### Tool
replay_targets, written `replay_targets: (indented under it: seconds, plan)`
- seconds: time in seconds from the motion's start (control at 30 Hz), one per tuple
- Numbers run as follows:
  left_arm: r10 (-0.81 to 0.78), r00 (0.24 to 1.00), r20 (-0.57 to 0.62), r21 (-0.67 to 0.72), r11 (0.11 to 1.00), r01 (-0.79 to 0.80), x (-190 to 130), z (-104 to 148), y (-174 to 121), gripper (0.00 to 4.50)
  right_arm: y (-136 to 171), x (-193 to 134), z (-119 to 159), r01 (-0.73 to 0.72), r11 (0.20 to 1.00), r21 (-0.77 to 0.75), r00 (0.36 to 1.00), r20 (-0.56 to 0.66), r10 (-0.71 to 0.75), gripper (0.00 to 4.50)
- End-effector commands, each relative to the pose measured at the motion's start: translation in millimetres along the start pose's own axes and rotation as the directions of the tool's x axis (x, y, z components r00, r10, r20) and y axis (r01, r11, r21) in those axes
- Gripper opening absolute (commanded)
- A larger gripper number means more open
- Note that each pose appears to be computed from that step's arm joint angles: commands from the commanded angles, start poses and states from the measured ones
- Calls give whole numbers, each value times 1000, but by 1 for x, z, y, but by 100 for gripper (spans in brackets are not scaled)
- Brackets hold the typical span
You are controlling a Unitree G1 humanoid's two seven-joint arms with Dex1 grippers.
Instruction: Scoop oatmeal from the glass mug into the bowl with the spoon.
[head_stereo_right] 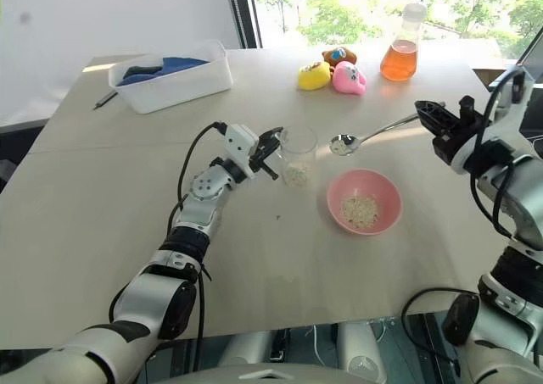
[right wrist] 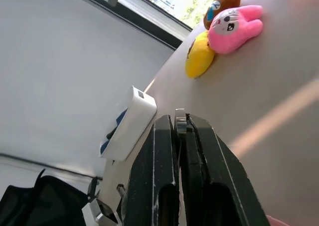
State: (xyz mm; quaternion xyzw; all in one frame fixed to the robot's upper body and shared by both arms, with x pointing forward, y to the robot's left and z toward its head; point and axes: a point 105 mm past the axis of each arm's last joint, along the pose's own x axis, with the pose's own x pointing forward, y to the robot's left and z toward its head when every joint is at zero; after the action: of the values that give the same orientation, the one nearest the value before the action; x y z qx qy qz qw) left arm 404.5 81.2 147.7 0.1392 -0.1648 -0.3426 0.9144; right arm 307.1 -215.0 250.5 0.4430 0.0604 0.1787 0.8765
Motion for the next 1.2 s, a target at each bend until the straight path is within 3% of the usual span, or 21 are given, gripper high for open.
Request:
replay_targets:
  seconds: [0.03, 0.37, 0.67, 0.87, 1.0, 1.2]
  plan:
    - [-37, 999, -12, 15, 999, 37, 2, -3, -6, 2, 10, -14, 8, -45, 998, -51, 998, 33, 47, 0]
    - [-37, 999, -15, 7, 999, 37, 2, -6, -8, 2, -9, -34, 10, 20, 983, -184, 997, -64, -32, 0]
    - [-26, 999, -19, 3, 1000, 26, 1, -8, -8, 2, 21, -26, -4, -70, 914, -399, 973, -231, -26, 0]
    - [-18, 1000, -19, 0, 1000, 18, -1, -10, -9, 2, 40, -18, -22, -153, 738, -657, 939, -329, -99, 0]
    - [-13, 1000, -19, 0, 1000, 13, -3, -11, -9, 2, 48, -9, -22, -185, 640, -745, 942, -320, -101, 0]
    - [0, 1000, -20, 3, 1000, 0, -5, -11, -6, 2, 57, -5, -37, -331, 418, -846, 906, -409, -111, 0]
